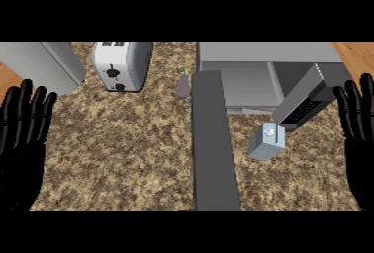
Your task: Pick up the milk, place it into the microwave and close the microwave
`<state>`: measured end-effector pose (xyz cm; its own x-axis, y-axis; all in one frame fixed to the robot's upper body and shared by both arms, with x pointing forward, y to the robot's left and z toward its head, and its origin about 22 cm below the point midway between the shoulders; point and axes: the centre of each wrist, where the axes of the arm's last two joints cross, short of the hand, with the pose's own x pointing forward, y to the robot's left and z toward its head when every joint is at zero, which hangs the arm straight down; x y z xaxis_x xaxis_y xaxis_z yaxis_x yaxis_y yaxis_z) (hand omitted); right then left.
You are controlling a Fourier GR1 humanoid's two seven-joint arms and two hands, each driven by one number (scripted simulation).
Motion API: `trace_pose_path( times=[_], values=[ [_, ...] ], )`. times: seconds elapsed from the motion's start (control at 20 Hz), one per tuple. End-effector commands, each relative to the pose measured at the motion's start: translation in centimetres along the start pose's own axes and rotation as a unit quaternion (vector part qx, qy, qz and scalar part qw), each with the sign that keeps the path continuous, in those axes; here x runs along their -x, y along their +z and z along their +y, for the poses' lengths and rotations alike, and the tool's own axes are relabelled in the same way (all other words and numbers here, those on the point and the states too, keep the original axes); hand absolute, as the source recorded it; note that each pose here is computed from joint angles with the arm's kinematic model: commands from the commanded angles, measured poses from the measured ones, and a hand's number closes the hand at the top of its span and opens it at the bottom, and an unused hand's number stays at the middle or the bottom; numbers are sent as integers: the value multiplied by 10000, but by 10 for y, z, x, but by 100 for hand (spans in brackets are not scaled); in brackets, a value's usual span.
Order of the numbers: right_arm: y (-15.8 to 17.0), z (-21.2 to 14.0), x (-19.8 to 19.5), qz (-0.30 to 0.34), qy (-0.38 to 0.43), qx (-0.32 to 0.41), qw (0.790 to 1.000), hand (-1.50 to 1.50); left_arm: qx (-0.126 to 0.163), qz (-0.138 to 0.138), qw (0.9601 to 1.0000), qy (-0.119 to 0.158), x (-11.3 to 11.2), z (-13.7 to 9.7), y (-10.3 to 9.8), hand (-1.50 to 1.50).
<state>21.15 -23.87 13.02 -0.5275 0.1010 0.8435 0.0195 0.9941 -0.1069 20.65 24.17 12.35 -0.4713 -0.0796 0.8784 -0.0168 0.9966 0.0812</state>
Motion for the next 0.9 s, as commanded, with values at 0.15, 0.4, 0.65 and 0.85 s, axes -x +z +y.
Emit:
trace_pose_path(
  times=[0.15,0.4,0.65,0.85],
  values=[
    [0,-11,-7,84,-199,-77,9997,-150,57,-317,9994,84,3,-31,14,-150],
    [9,8,-34,230,-586,-727,9954,-150,-637,438,9946,696,-2,-28,23,-150],
    [43,6,-32,424,-529,-647,9956,-150,-672,364,9947,690,9,-35,63,-150],
    [51,4,-55,376,-338,-588,9970,-150,-619,392,9942,784,-9,-19,91,-150]
  ],
)
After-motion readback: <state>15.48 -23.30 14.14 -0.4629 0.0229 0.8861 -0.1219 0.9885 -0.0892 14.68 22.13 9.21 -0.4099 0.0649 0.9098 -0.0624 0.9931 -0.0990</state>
